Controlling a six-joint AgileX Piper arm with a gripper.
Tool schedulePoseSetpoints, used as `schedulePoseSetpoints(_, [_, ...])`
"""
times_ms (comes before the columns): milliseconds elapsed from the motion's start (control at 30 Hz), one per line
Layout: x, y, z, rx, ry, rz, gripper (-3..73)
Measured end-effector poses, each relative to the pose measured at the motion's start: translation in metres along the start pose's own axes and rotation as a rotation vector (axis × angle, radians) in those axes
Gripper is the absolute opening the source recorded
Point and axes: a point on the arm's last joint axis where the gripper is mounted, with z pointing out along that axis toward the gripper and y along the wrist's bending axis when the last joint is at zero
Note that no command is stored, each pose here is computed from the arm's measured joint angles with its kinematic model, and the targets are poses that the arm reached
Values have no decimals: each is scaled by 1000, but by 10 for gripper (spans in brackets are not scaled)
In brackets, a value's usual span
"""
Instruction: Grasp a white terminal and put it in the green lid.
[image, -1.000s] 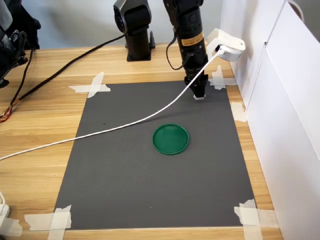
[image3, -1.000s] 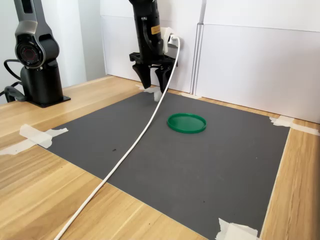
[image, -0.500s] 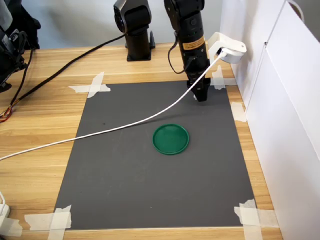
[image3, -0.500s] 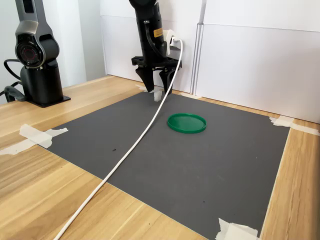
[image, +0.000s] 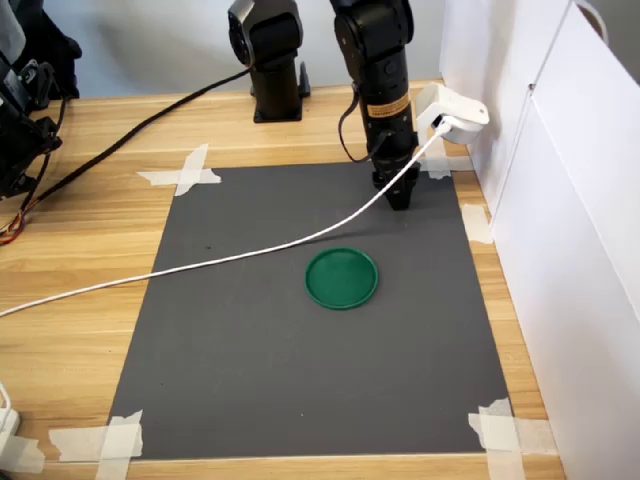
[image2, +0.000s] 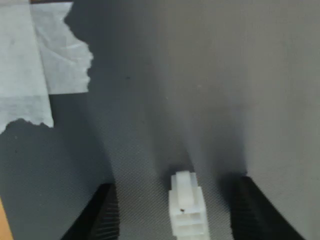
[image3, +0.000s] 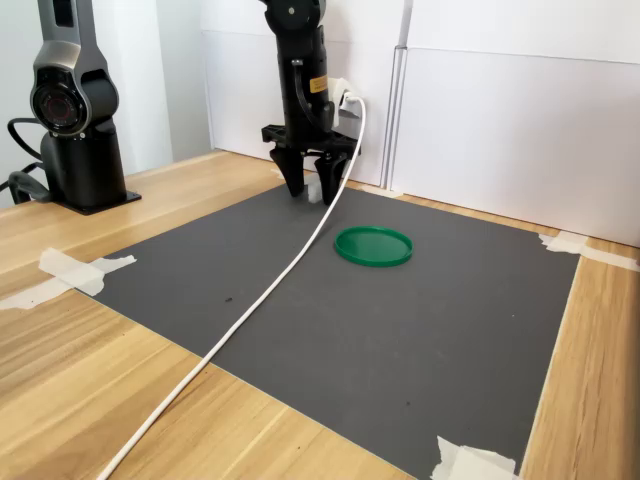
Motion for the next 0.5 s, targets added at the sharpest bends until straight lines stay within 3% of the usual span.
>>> schedulePoseSetpoints(133, [0,1,0,-10,1,11,406])
schedulePoseSetpoints(333, [-1,0,0,-3,-6,62,93])
schedulePoseSetpoints(500, [-1,-1,-4,15,-17,157,91])
